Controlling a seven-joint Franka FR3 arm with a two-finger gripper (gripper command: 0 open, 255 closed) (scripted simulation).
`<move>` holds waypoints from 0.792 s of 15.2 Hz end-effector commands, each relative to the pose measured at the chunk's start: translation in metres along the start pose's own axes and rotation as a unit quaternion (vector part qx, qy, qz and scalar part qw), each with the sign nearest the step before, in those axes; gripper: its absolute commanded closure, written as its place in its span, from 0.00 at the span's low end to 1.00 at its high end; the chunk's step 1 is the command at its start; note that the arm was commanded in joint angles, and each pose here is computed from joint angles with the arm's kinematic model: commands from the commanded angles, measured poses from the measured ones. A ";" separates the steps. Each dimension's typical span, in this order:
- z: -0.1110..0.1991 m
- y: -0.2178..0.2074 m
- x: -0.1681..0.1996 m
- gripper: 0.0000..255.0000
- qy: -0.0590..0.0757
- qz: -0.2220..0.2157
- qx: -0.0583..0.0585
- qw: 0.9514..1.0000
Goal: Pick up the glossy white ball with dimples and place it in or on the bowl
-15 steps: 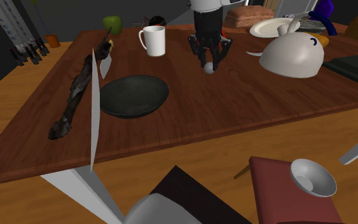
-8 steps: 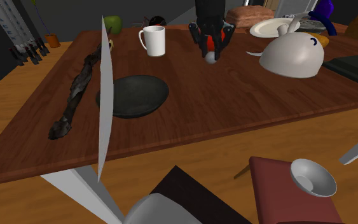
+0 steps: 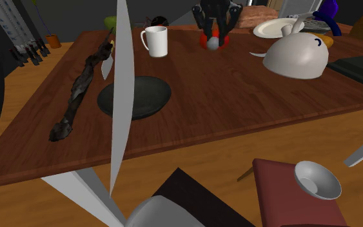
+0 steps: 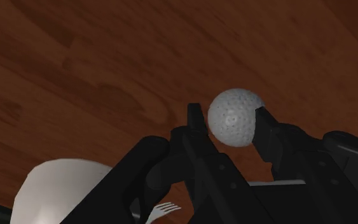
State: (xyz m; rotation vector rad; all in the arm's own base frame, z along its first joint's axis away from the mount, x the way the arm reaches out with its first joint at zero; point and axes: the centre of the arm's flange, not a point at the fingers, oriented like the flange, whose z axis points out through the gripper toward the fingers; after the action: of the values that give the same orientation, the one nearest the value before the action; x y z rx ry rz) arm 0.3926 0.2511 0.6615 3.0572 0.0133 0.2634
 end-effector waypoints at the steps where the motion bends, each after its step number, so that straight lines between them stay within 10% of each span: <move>1: -0.010 0.001 0.002 1.00 0.000 0.000 0.000 1.000; 6: -0.025 0.002 0.004 1.00 0.000 0.000 0.000 1.000; 7: -0.025 0.002 0.004 0.00 0.000 0.000 0.000 1.000; 12: 0.039 0.004 0.011 0.00 -0.004 0.013 -0.049 0.999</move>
State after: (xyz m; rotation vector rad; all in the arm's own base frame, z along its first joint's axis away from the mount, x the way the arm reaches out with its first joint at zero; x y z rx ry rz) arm 0.4059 0.2469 0.6346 2.9816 -0.0289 0.2469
